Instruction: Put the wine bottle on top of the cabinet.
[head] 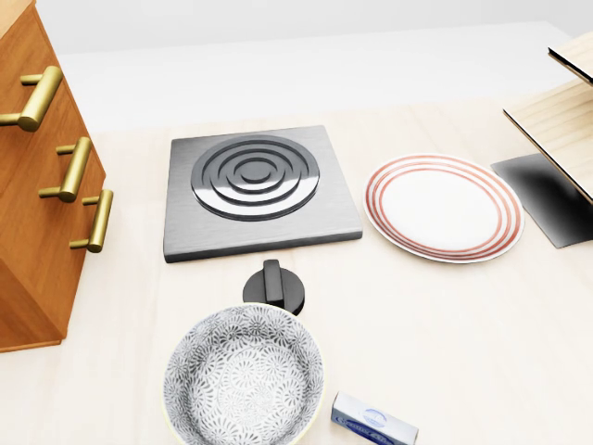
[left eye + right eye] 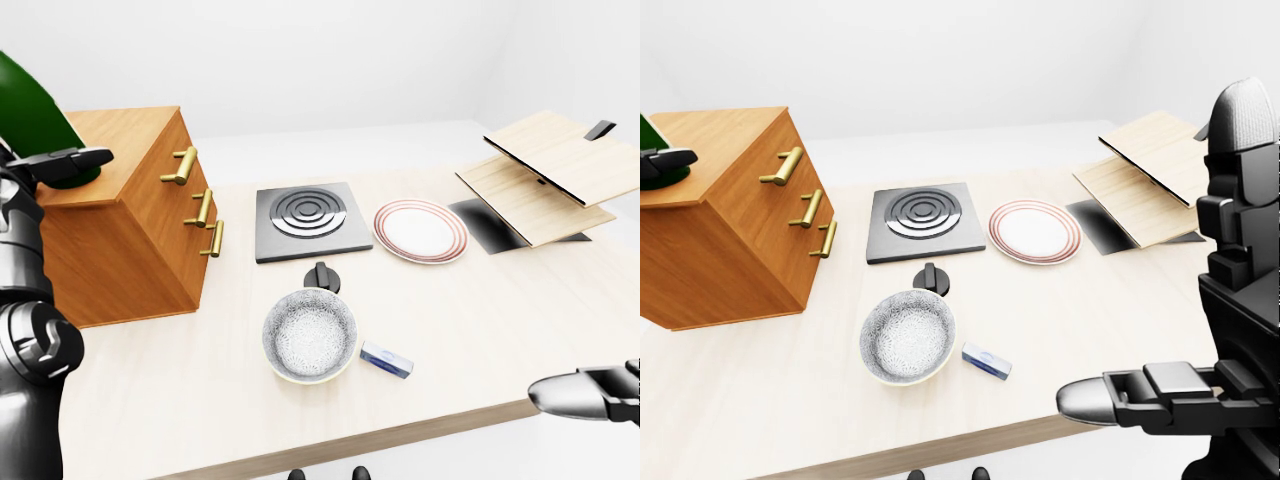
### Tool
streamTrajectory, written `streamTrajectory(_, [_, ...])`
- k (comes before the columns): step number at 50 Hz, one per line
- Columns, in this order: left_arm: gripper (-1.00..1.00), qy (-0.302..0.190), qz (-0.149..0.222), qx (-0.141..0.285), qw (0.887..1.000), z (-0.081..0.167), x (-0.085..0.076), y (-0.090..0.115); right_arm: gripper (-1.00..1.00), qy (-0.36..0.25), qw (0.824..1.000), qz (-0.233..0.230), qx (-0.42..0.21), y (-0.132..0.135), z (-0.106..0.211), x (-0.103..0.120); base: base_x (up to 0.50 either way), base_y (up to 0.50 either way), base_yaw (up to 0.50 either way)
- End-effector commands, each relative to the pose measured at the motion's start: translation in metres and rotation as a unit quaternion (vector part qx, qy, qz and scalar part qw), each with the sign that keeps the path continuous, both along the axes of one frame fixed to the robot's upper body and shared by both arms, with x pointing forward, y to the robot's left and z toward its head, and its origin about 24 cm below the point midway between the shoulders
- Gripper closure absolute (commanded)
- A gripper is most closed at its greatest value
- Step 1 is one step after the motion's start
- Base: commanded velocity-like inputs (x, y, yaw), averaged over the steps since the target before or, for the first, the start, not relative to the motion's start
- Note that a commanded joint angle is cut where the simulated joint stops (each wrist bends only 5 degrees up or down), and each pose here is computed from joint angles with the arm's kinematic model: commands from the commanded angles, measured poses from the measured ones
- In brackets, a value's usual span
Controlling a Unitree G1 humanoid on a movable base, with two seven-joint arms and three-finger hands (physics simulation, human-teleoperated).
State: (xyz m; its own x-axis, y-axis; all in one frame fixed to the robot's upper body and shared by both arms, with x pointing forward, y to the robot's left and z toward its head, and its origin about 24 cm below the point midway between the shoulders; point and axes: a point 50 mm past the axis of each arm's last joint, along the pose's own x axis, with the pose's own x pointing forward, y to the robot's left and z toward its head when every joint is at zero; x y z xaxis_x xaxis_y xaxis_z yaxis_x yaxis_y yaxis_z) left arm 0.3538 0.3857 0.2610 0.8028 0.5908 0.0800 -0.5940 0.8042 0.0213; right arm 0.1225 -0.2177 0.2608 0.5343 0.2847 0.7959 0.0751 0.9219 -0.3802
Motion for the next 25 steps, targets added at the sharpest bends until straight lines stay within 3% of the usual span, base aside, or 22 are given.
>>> streamTrajectory(1, [-1.00,0.032,0.006,0.001,0.999,-0.017,-0.001,0.003,-1.00,-0.006,1.000,-0.002,-0.014,0.004,0.002,0.001,0.00,0.00,0.00])
streamTrajectory(9, [-1.00,0.030,0.011,0.006,0.999,-0.014,-0.003,0.005,-1.00,-0.006,1.000,-0.006,-0.022,0.005,0.002,0.002,0.00,0.00,0.00])
streamTrajectory(11, [-1.00,0.015,0.017,0.015,1.000,0.000,-0.005,0.007,-1.00,-0.005,1.000,-0.007,-0.024,0.005,0.002,0.002,0.00,0.00,0.00])
streamTrajectory(16, [-1.00,0.009,0.060,0.023,0.998,0.004,-0.017,0.021,-1.00,-0.009,0.999,-0.011,-0.035,0.005,0.003,0.001,0.00,0.00,0.00])
streamTrajectory(19, [-1.00,-0.022,0.068,0.021,0.997,0.022,-0.026,0.029,-1.00,-0.016,0.999,-0.012,-0.038,0.006,0.005,0.001,0.00,0.00,0.00])
streamTrajectory(25, [-1.00,-0.116,0.069,0.065,0.989,0.091,-0.052,0.037,-1.00,-0.004,0.999,-0.007,-0.033,0.007,0.002,0.006,0.00,0.00,0.00])
